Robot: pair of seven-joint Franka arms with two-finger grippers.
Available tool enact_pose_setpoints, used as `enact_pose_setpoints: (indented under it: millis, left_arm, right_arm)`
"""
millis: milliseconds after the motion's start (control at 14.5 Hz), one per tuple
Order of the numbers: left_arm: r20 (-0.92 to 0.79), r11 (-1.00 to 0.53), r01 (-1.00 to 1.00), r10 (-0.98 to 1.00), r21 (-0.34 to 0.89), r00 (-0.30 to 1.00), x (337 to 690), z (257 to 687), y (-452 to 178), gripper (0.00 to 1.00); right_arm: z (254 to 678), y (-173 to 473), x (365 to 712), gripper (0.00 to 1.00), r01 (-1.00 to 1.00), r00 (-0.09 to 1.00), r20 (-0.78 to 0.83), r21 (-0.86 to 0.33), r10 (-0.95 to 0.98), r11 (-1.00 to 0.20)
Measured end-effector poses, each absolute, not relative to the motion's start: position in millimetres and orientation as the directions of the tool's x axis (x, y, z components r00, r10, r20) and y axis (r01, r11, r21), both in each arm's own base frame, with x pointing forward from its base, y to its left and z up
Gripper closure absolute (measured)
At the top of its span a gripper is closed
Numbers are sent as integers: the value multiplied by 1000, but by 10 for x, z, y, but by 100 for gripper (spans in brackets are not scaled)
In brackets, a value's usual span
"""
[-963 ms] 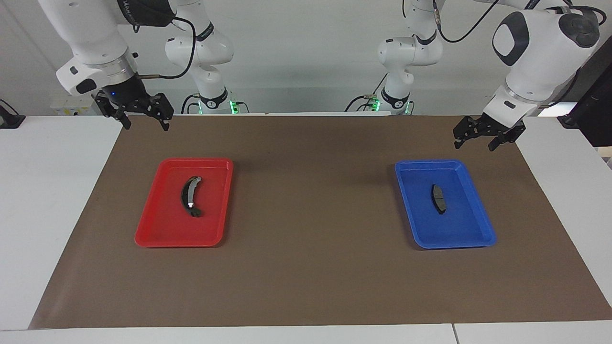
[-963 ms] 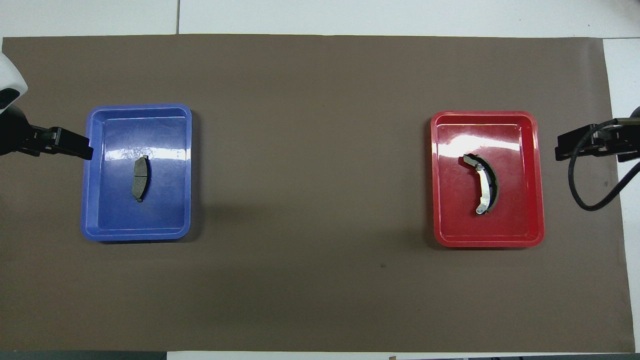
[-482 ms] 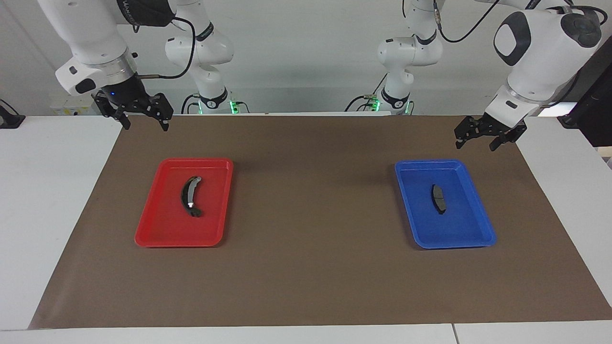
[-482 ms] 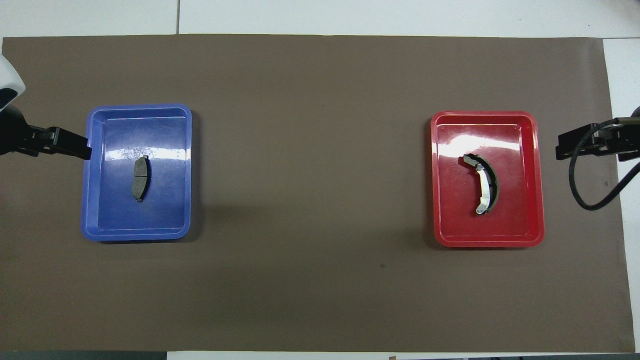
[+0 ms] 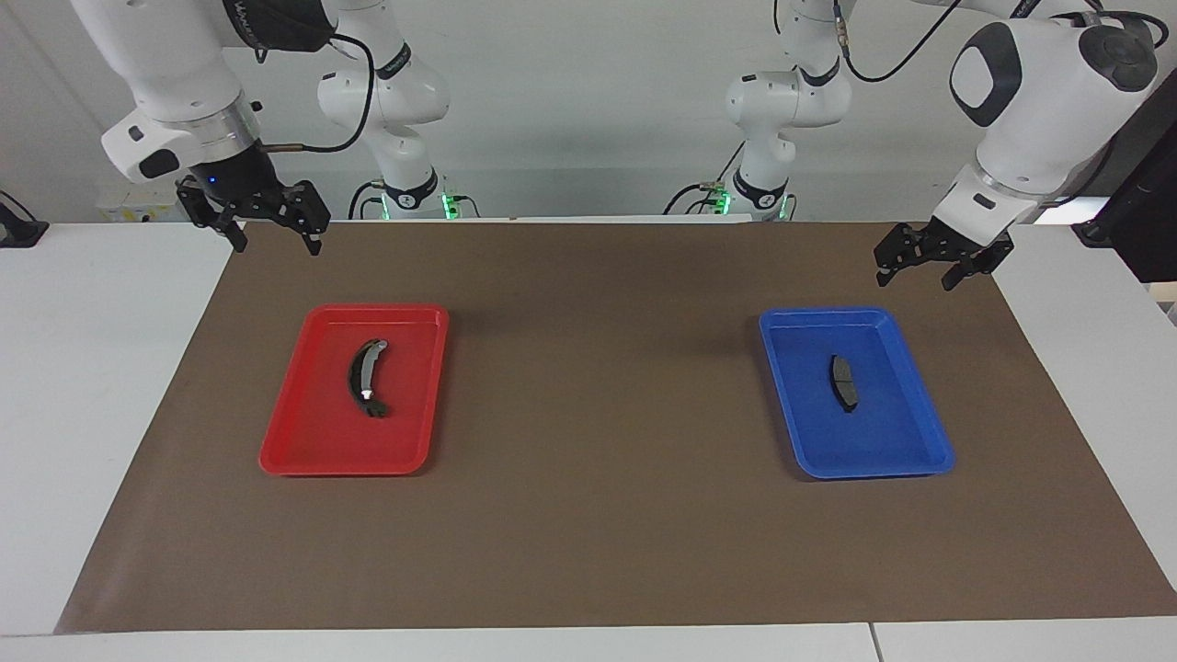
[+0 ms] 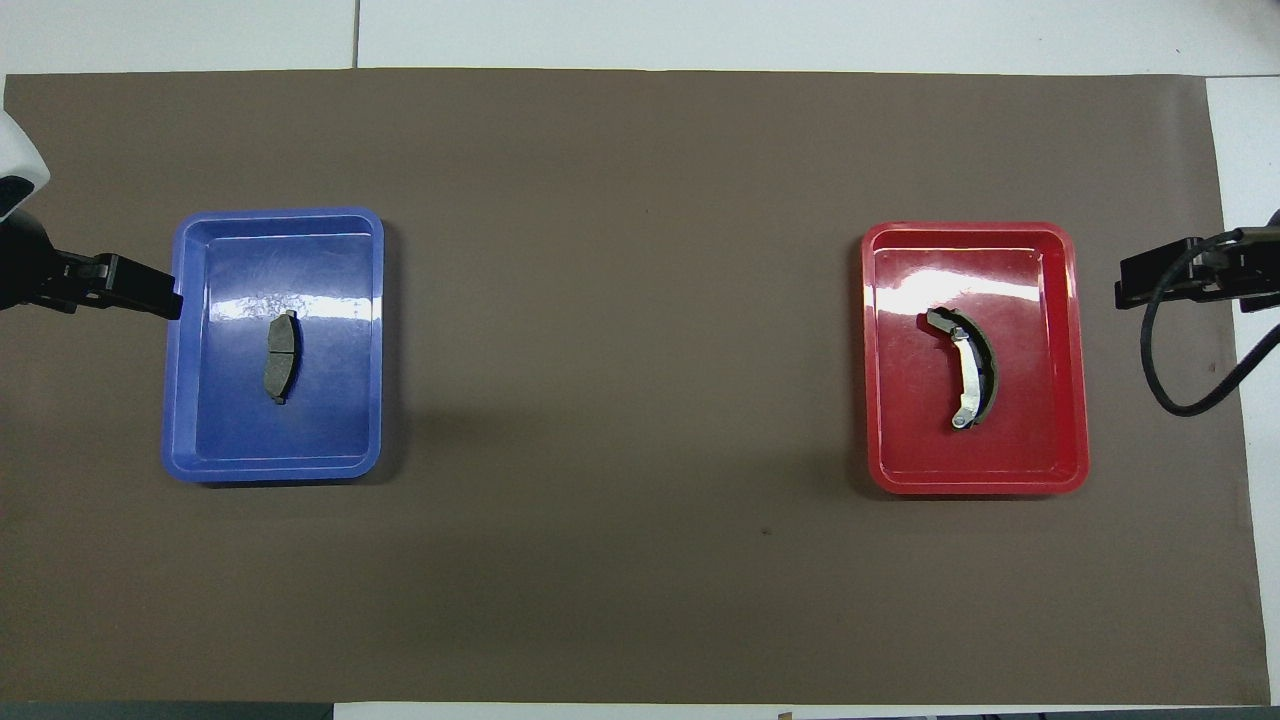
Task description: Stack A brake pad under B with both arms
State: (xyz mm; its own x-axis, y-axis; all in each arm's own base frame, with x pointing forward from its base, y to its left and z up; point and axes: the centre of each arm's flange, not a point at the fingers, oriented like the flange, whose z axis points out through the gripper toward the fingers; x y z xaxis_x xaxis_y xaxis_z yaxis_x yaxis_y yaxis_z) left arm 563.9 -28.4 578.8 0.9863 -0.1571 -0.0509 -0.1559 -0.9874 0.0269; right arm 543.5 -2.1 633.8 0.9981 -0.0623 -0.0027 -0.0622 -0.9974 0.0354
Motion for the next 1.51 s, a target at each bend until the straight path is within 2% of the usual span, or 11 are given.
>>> enact_pose_setpoints:
  millis: [1514]
  left_arm:
    - [-51,-987,-156,-157,27,986,5639,5788,-284,0]
  right_arm:
    - [6234,-34,5435,0,-64,998,-18,37,-64,-997]
